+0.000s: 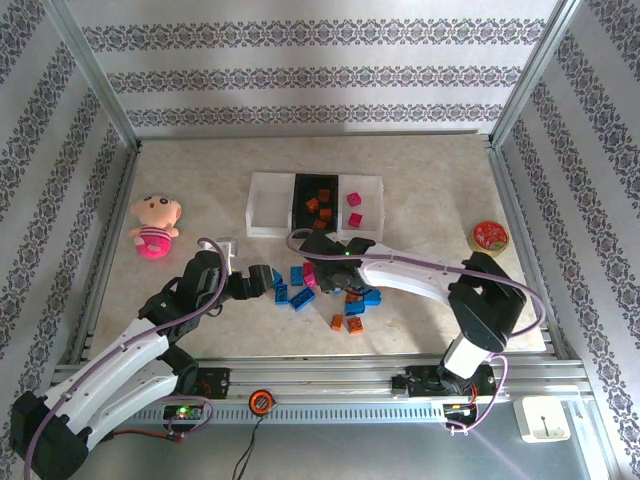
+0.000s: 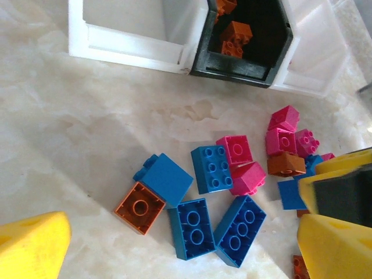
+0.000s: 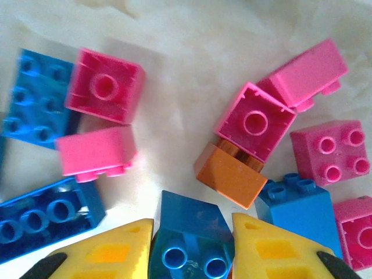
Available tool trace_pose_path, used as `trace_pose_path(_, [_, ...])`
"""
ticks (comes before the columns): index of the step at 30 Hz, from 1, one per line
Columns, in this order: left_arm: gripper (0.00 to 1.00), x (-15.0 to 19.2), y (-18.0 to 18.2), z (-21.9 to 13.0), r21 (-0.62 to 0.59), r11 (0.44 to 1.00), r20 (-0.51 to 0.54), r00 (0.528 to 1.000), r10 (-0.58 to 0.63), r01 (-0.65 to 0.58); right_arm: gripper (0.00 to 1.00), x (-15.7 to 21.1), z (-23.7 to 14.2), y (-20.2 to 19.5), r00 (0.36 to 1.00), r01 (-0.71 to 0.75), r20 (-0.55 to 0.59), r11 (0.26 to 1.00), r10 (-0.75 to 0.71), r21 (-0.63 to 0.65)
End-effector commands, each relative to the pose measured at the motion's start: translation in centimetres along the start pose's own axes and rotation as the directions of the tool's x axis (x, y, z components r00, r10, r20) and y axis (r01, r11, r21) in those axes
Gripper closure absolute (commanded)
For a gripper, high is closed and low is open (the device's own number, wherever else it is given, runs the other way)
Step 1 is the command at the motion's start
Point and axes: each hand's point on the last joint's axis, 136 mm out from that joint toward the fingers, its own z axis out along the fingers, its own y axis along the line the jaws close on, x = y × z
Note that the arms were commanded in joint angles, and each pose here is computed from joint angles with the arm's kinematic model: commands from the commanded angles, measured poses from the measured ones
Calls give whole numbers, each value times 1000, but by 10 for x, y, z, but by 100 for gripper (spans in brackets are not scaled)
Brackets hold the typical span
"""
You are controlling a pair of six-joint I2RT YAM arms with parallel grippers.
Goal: Sort the legos into containers by color
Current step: Pick up the lego from the center of the table, then place the lego in the container.
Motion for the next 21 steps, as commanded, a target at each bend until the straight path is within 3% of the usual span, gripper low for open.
trace_pose_path(1, [0, 1, 10, -6, -53, 999, 9, 1000, 9, -8, 73, -36, -41, 24, 992, 46, 124, 993, -33, -104])
trace_pose_path(9, [0, 2, 21, -19, -86, 996, 46, 999, -16, 19, 73, -138, -61, 80, 949, 137, 307, 968, -67, -210])
trace_pose_path(17, [1, 6, 19, -18, -57, 997, 45, 998, -44, 46, 73, -225, -5, 101, 937, 103, 349, 974, -28, -201])
trace_pose_path(21, [0, 8, 18, -14, -44, 997, 44, 997, -63, 65, 73, -244, 29, 98, 946, 51, 325, 981, 14, -189])
